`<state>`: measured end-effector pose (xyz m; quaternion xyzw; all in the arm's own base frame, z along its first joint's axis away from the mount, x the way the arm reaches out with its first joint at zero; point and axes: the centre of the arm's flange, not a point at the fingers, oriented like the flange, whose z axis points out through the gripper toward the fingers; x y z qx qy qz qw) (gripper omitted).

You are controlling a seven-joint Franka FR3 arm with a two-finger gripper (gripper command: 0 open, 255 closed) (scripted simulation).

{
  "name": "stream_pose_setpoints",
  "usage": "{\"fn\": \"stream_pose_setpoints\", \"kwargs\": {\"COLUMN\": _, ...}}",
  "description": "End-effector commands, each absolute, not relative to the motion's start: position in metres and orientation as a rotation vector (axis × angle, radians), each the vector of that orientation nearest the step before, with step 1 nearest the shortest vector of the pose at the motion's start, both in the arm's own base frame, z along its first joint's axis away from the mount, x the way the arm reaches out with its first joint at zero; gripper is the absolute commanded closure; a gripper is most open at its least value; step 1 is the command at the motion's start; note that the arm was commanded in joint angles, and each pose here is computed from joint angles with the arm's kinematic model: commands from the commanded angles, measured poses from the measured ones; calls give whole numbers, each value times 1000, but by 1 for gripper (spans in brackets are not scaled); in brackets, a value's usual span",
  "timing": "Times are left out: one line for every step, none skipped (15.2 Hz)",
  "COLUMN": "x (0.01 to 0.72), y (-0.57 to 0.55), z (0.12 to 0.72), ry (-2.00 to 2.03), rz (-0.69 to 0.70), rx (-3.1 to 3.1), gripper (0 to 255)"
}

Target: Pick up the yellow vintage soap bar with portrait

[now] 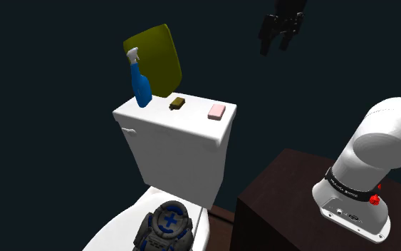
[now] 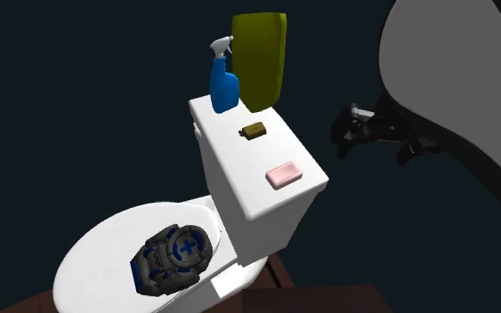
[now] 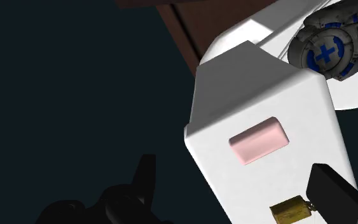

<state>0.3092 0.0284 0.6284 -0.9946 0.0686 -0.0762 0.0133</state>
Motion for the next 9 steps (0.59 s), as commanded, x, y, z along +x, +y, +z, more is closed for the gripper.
{"fn": "stream_pose_setpoints", "kwargs": {"x": 309, "y": 28, "z": 628, "ry": 214, "rz": -238, "rx": -3099, "gripper": 0}}
{"fn": "stream_pose_setpoints", "kwargs": {"x": 316, "y": 38, "z": 622, "ry": 262, "rz": -235, "rx": -3094, "gripper": 0}}
{"fn": "stream_pose_setpoints", "kwargs": {"x": 323, "y": 47, "z": 616, "ry": 310, "rz": -233, "rx": -3089, "gripper": 0}}
{"fn": "stream_pose_setpoints", "kwargs": {"x": 330, "y": 57, "z": 609, "ry": 357, "rz": -230, "rx": -3083, "gripper": 0}}
{"fn": "stream_pose_setpoints", "kwargs": {"x": 338, "y": 66, "z": 603, "ry": 405, "rz": -227, "rx": -3076, "gripper": 0}}
{"fn": "stream_pose_setpoints", "kwargs": {"x": 346, "y": 75, "z": 597, "ry": 452, "rz": -225, "rx": -3068, "gripper": 0}}
{"fn": "stream_pose_setpoints", "kwargs": {"x": 354, "y": 83, "z": 591, "ry": 500, "rz": -222, "rx": -3060, "gripper": 0}}
{"fn": "stream_pose_setpoints", "kwargs": {"x": 363, "y": 91, "z": 584, "ry": 547, "rz": -219, "rx": -3051, "gripper": 0}}
{"fn": "stream_pose_setpoints", "kwargs": {"x": 371, "y": 100, "z": 578, "ry": 594, "rz": -216, "rx": -3041, "gripper": 0}}
